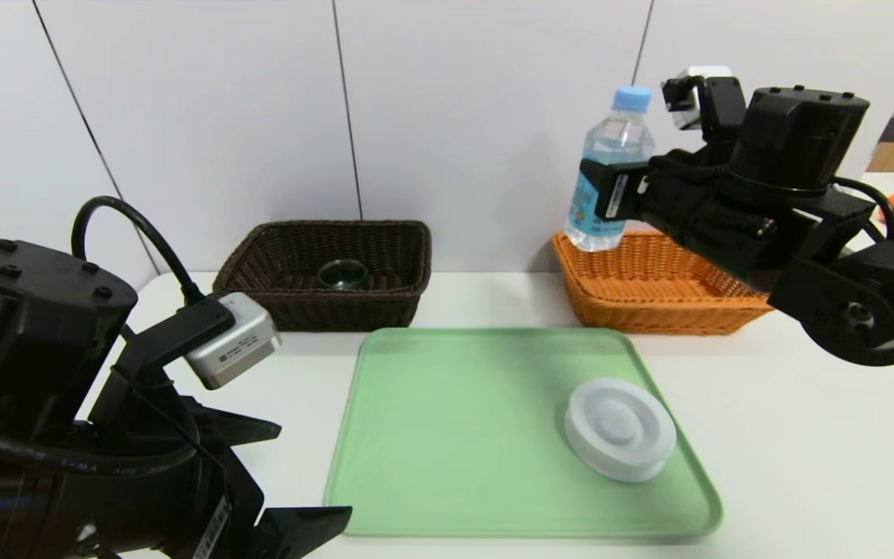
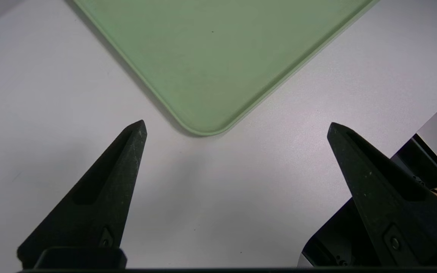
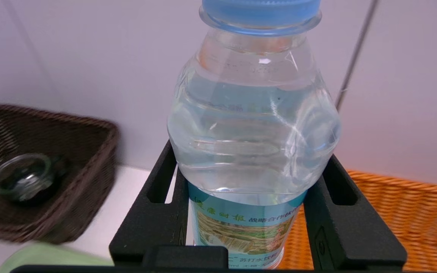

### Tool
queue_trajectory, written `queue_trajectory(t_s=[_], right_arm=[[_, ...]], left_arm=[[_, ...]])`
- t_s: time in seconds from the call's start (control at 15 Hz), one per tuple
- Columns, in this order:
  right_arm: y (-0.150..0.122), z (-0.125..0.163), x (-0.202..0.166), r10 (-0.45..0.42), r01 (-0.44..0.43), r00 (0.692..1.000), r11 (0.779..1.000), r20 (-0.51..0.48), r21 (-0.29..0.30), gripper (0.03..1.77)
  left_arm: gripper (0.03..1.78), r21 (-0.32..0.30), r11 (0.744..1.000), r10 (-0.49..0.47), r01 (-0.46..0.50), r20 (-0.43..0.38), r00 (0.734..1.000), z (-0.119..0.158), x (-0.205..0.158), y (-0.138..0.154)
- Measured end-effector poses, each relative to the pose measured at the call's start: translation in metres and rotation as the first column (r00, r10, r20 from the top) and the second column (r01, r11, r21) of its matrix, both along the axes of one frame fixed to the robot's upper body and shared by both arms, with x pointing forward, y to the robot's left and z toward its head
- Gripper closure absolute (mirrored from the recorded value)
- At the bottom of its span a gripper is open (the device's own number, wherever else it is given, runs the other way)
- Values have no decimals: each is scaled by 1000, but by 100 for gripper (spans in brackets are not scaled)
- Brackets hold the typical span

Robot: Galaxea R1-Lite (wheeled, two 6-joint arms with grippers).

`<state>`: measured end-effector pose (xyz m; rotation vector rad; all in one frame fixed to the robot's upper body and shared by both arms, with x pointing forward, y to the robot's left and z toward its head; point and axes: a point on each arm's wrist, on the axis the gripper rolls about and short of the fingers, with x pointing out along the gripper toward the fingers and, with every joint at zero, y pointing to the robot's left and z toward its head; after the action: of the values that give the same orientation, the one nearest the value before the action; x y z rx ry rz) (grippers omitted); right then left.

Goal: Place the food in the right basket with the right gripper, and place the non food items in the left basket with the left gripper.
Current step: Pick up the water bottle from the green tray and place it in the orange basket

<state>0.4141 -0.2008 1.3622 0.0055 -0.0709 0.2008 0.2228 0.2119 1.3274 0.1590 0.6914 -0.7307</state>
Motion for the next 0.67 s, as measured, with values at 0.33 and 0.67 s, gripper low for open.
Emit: queue_trajectory(t_s=[0.33,0.67], right_arm=[[-48,-5,34,-154,154,988,988,-1,-27,97],[-88,-31,56,-237,234,969,971,-67,-55,97]], left_arm=[[12,1,1000,2,-2,-1,1000,0,0,0],[12,2,1000,9,-9,-4,1000,-1,1,0]])
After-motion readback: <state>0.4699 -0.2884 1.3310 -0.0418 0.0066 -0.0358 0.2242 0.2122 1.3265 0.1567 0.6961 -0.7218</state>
